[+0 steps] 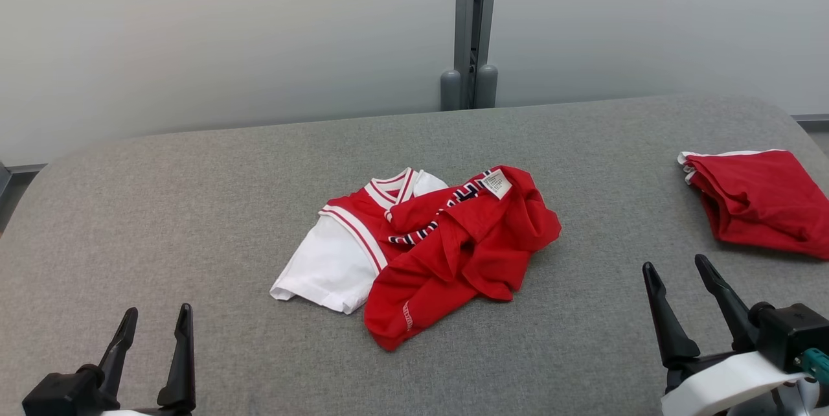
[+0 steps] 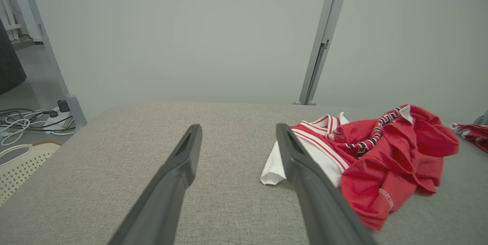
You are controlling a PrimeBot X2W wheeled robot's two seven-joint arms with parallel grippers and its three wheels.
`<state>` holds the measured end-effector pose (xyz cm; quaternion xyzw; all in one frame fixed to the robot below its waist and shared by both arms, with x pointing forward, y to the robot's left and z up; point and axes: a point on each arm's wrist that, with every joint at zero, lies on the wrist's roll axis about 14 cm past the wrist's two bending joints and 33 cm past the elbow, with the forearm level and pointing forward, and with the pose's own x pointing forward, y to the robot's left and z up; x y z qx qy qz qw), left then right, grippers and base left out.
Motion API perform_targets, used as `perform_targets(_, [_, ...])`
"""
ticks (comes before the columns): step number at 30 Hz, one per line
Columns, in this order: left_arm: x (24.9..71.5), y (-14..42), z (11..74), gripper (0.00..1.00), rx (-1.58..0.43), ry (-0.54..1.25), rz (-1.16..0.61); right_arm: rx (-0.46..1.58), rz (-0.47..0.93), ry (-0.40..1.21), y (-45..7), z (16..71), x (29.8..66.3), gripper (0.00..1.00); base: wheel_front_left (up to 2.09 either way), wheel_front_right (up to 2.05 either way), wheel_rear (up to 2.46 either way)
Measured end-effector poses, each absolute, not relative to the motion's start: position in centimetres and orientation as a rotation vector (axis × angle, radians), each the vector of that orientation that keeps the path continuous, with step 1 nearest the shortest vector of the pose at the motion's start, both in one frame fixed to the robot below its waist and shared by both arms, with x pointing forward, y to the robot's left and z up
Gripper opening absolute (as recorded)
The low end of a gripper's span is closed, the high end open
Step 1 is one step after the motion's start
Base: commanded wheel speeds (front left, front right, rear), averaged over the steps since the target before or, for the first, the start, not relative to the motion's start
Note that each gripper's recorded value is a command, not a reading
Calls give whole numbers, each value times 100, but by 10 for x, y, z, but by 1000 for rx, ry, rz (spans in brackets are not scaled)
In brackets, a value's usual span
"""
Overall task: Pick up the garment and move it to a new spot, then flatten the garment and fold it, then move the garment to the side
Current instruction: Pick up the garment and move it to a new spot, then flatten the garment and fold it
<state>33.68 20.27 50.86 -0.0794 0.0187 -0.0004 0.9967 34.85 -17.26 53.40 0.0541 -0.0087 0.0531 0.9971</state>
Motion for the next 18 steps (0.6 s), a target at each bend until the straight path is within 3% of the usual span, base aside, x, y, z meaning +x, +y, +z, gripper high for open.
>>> perform_targets(9, [338,203,510,100,-160,39,-1,104,149,12,-159,527,353,100,0,0,0])
perform_targets(18, [345,206,516,100,-153,17,1,90,423,128,-73,499,369,100,0,0,0])
